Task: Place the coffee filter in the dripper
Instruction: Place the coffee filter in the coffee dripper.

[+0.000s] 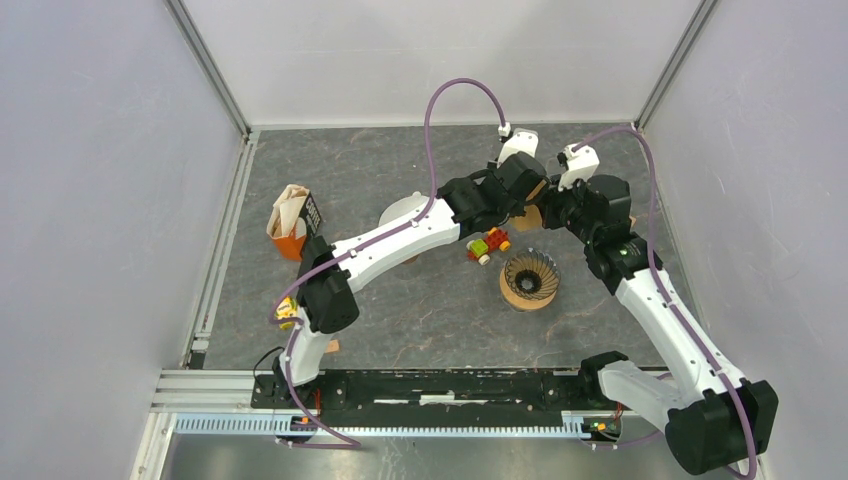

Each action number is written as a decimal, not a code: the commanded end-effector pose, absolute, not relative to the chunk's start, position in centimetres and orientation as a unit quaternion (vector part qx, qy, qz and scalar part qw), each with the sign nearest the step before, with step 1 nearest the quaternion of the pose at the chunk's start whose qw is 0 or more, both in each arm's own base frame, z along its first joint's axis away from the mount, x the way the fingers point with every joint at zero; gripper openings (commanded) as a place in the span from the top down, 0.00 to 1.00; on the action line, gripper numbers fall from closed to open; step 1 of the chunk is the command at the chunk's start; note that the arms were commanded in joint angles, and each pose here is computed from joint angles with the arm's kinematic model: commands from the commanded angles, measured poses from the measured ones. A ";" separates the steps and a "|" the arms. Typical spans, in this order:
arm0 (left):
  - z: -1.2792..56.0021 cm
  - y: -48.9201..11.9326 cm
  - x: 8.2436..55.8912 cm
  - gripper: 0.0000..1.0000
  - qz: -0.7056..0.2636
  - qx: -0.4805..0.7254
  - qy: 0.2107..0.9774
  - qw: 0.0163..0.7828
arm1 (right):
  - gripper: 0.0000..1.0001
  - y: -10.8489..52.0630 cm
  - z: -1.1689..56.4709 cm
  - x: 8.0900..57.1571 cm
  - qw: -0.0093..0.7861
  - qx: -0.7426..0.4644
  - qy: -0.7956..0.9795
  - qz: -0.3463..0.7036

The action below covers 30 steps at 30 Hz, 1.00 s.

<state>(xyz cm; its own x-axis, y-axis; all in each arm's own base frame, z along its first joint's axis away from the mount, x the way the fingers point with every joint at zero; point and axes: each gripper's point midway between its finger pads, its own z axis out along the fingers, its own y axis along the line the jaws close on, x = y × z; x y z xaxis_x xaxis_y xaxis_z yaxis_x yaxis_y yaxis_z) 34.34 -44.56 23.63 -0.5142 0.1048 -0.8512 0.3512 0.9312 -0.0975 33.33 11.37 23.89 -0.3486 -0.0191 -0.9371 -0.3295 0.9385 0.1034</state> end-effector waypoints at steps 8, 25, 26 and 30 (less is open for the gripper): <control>27.2 -44.3 33.5 0.56 -0.158 0.161 0.835 0.503 | 0.99 11.9 25.4 33.1 0.588 -0.129 0.783 0.156; 28.1 -44.8 31.6 0.47 -0.206 0.183 0.831 0.484 | 1.00 11.0 25.3 33.3 0.589 -0.115 0.787 0.143; 28.0 -44.9 31.5 0.49 -0.209 0.184 0.831 0.481 | 1.00 11.0 25.3 33.4 0.589 -0.114 0.787 0.142; 27.5 -44.9 31.1 0.61 -0.213 0.186 0.834 0.474 | 1.00 10.9 25.3 33.4 0.589 -0.113 0.788 0.141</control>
<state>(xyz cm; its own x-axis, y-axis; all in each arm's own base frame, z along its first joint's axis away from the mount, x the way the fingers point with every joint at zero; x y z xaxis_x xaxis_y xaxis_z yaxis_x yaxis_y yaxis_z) 31.97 -44.77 24.94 -0.5139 0.1359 -0.8470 0.4726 0.8689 -0.1474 33.01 11.28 23.84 -0.3338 -0.0194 -0.9425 -0.3524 0.9299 0.1057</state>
